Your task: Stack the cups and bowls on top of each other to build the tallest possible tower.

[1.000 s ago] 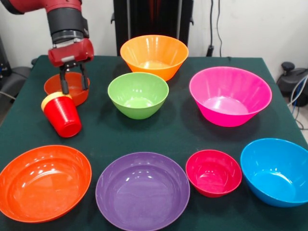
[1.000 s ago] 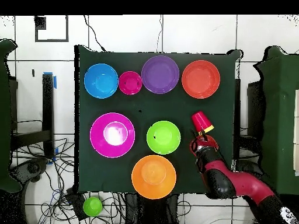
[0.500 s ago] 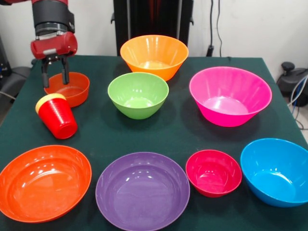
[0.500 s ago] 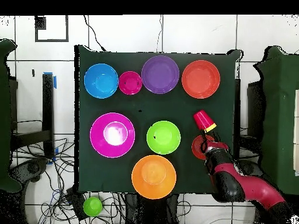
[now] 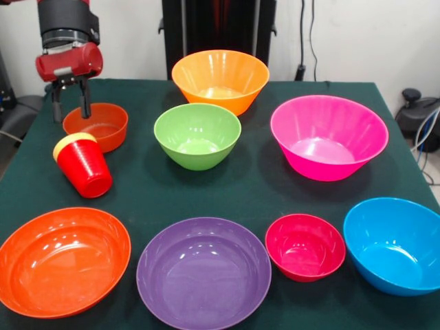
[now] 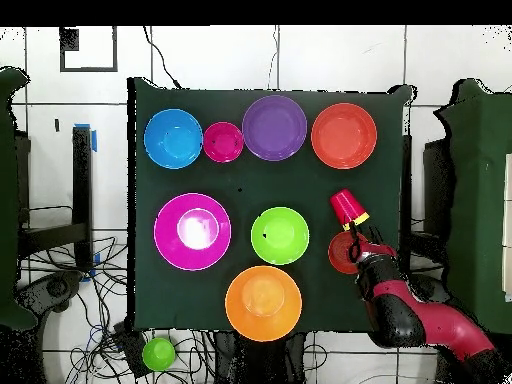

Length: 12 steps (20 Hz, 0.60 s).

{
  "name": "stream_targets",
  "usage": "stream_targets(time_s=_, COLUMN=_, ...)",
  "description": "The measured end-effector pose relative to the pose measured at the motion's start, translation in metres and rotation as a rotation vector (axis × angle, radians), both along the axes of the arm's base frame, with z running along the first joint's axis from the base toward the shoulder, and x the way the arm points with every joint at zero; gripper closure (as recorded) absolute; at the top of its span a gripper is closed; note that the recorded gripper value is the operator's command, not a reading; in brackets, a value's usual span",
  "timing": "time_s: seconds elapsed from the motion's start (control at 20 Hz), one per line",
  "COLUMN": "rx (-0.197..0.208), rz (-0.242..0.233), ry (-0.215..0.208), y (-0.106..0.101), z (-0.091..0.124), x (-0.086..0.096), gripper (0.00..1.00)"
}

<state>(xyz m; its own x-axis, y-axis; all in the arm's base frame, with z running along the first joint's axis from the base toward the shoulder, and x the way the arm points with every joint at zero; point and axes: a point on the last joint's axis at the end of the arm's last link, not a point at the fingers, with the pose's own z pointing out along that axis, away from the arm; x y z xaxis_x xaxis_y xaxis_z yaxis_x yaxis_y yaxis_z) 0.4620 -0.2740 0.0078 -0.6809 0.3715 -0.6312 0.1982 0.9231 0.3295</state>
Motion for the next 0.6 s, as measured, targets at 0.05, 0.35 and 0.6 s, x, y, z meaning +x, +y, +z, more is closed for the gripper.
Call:
stream_targets(time_s=0.05, rx=0.002, rz=0.000, ry=-0.001, y=0.001, z=0.000, x=0.000, gripper=0.00)
stream_targets(time_s=0.35, rx=0.043, rz=0.001, ry=0.002, y=0.013, z=-0.010, x=0.000, gripper=0.00)
stream_targets(time_s=0.6, rx=0.079, rz=0.003, ry=0.008, y=0.026, z=-0.019, x=-0.002, gripper=0.00)
